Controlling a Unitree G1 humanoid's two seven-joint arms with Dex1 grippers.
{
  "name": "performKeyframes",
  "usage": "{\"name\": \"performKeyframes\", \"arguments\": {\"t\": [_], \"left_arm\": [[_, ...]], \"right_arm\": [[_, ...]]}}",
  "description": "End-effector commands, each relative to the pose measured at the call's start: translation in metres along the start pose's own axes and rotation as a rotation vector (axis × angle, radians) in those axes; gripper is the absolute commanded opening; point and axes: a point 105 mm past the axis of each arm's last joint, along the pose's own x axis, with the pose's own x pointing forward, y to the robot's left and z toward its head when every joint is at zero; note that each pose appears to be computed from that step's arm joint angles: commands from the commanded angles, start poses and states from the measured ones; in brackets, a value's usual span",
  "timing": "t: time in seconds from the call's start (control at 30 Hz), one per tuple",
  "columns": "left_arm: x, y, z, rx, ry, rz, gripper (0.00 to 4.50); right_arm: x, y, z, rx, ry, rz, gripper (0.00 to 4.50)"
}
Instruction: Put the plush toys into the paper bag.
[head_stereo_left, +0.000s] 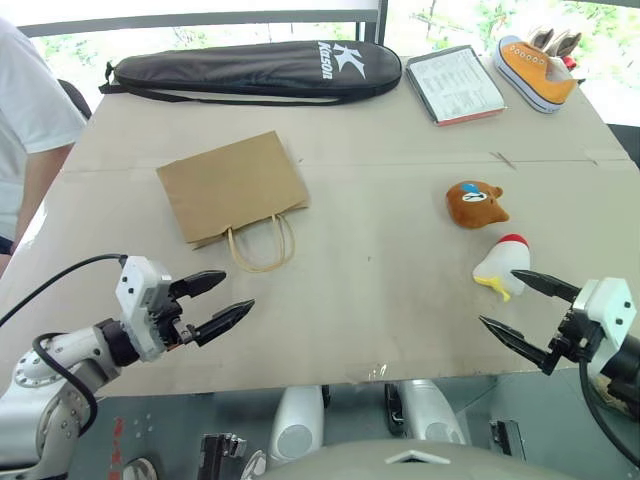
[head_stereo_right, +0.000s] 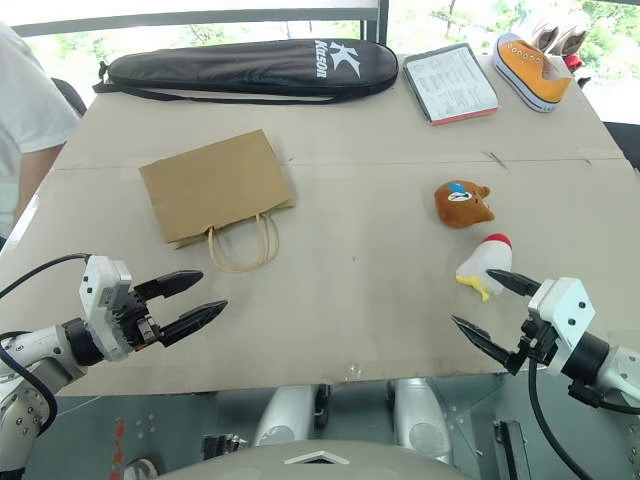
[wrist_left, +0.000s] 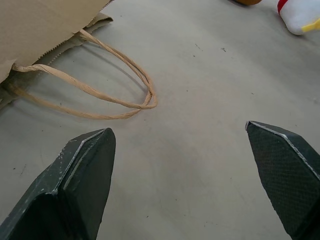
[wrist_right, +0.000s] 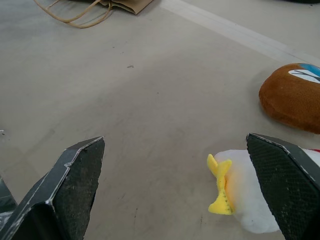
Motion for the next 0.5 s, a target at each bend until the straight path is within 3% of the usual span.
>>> {"name": "performKeyframes", "arguments": {"t": [0.03,0.2,0.3,0.43,0.5], "left_arm": [[-0.006,0.013,0.020,0.110,-0.041,0.047,4.50],[-0.022,0.048,0.036,0.306,-0.020,0.172,4.50],[-0.026,0.068,0.048,0.575,0.040,0.202,4.50],[-0.009,0.079,0.053,0.919,0.105,0.162,4.50],[0.002,0.081,0.056,0.994,0.094,0.149,4.50]], "right_arm": [[0.004,0.006,0.018,-0.031,-0.090,0.031,4.40],[0.017,0.024,0.037,-0.047,-0.196,0.123,4.40],[0.023,0.027,0.040,-0.060,-0.207,0.138,4.40],[0.029,0.024,0.041,-0.080,-0.213,0.121,4.40],[0.031,0.021,0.042,-0.100,-0.219,0.099,4.40]]}}
